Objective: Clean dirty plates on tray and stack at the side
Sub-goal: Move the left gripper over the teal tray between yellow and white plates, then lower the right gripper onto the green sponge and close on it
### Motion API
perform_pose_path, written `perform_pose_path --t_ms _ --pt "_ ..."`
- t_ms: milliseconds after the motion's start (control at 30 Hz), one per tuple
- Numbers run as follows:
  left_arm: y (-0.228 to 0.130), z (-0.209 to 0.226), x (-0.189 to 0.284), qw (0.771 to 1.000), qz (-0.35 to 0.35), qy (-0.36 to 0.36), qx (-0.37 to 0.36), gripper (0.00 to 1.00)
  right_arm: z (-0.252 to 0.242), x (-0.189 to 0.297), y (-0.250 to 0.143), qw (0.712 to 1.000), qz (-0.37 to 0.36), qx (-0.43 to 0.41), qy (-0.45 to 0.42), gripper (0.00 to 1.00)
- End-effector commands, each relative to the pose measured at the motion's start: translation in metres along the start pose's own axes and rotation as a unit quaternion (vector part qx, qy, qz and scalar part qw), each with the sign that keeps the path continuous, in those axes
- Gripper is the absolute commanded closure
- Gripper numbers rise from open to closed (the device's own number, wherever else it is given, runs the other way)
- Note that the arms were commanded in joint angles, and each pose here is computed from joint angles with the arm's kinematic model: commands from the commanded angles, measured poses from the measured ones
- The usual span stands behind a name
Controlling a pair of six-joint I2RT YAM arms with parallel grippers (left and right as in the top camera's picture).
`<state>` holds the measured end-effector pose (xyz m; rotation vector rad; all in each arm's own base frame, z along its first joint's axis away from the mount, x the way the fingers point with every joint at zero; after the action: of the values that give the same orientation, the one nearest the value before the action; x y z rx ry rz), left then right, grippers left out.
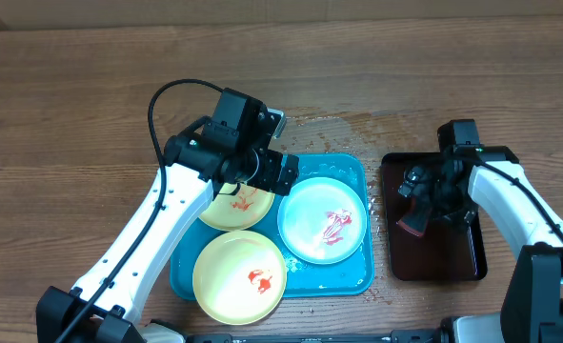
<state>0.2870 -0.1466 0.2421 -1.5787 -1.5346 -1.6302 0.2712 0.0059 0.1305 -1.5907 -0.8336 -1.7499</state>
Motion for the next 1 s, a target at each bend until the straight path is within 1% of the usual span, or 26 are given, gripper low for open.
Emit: perform_pose_path --t_ms 0,67,133,167,300,333,433,500,533,667,833,967 --pt "0.006 -0.001 0.004 1.000 -0.010 0.006 0.000 0.00 0.001 -0.007 0.003 0.999 -0.008 0.038 0.007 0.00" --pt "0.006 -0.001 0.004 1.000 -0.009 0.006 0.001 0.00 0.004 -0.012 0.006 0.999 -0.012 0.044 0.012 0.00" --pt "0.005 0.000 0.004 1.000 -0.006 0.007 0.001 0.00 0.005 -0.018 0.008 0.999 -0.007 0.045 0.013 0.03" --pt "0.004 0.000 0.004 1.000 -0.005 0.008 0.001 0.00 0.005 -0.020 0.008 0.999 -0.004 0.045 0.011 0.05" --pt "0.003 0.001 0.004 1.000 -0.001 0.017 -0.001 0.00 0.005 -0.031 0.008 0.999 0.009 0.042 0.002 0.21" --pt "0.003 0.001 0.004 1.000 -0.001 0.018 -0.001 0.00 0.005 -0.032 0.008 0.999 0.011 0.042 0.002 0.34" --pt "0.003 0.001 0.004 1.000 -0.001 0.017 -0.001 0.00 0.006 -0.035 0.009 0.999 0.010 0.040 0.002 0.64" --pt "0.003 0.001 0.004 1.000 -0.001 0.017 -0.001 0.00 0.007 -0.035 0.010 0.999 0.006 0.040 0.004 0.92" --pt "0.003 0.001 0.004 1.000 -0.001 0.017 -0.001 0.00 0.007 -0.035 0.011 0.999 0.003 0.039 0.002 0.96" --pt "0.003 0.001 0.004 1.000 -0.001 0.017 -0.001 0.00 0.006 -0.035 0.012 0.999 -0.005 0.039 -0.005 0.96" --pt "0.003 0.001 0.004 1.000 -0.002 0.017 -0.001 0.00 0.001 -0.034 0.019 0.998 -0.035 0.034 -0.033 0.96" --pt "0.003 0.001 0.004 1.000 -0.002 0.017 -0.001 0.00 -0.009 -0.033 0.031 0.998 -0.047 0.010 -0.030 0.96"
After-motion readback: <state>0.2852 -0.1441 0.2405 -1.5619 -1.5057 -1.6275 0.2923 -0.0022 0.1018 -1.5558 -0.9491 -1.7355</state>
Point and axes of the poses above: each gripper's point midway between its finger pads, its own x axis back along the fingers, its own z axis along the line the jaws close on, y = z × x, the point moved 10 cm from there along x, back along the fingers, and after that the axes turned 4 degrees about -x, right-handed, at the moved point
